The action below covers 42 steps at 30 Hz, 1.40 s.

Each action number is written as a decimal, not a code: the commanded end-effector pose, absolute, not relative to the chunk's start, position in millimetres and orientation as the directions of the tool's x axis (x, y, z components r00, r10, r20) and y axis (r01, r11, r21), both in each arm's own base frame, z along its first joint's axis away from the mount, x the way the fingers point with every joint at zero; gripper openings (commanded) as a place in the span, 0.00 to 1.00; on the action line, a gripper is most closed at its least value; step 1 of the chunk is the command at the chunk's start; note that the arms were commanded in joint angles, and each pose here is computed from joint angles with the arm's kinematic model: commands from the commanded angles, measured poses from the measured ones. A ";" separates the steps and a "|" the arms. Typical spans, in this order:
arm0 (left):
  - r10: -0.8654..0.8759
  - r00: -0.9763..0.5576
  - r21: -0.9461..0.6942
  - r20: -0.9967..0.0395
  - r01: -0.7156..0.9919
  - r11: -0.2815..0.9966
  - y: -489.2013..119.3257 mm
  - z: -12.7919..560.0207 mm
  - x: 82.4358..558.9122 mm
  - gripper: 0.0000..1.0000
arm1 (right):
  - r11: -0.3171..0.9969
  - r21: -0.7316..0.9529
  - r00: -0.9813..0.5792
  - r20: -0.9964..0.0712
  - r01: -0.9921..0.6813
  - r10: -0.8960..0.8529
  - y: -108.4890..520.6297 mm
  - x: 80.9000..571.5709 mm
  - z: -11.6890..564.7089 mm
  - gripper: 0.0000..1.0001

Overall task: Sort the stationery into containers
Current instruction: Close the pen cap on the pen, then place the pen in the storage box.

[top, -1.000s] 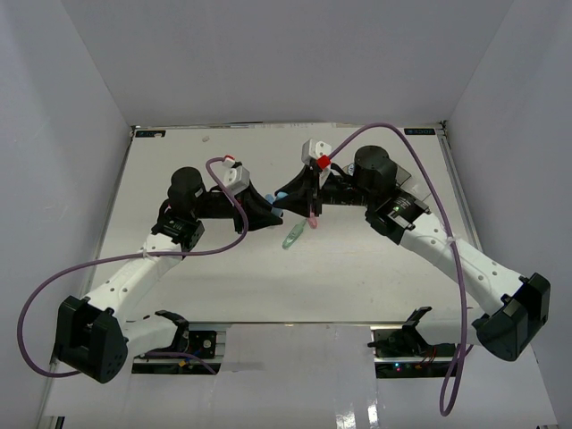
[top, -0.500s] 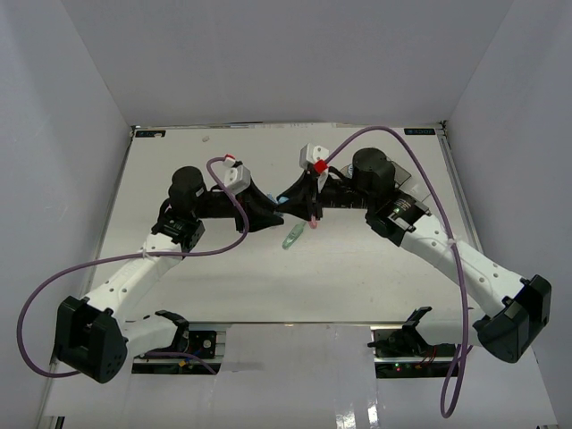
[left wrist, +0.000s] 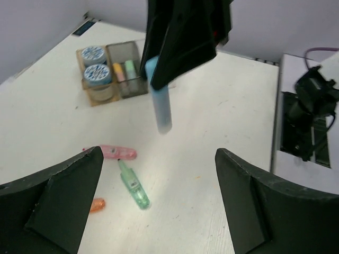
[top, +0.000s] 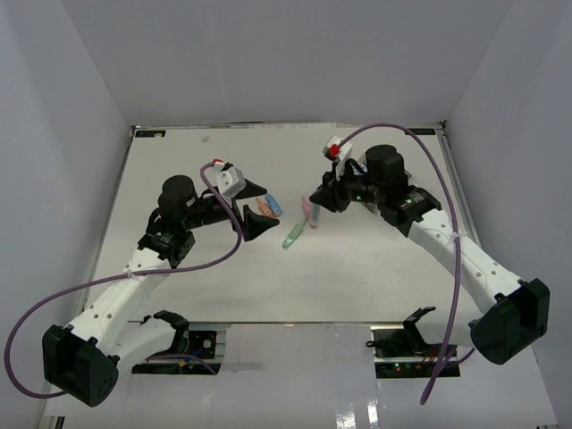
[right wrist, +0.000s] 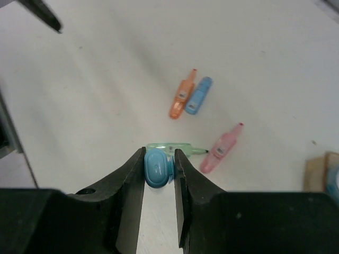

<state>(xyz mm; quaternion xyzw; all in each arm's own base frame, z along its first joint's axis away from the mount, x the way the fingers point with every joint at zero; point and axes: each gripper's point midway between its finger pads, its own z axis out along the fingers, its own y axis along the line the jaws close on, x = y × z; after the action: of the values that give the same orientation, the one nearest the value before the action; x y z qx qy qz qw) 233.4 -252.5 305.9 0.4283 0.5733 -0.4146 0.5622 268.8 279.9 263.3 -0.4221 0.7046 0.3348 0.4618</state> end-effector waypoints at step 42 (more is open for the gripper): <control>-0.064 -0.437 -0.200 -0.897 0.273 0.941 -145.2 210.6 362.2 0.98 | 0.965 0.257 -0.577 -0.797 -0.059 0.177 20.8 466.7 158.8 0.80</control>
<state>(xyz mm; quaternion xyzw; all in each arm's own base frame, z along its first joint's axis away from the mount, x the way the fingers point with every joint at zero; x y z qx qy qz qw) 354.5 -149.4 191.7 0.0803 0.8404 -0.1603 0.5115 468.4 34.3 125.8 0.0259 0.8930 0.1650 0.4180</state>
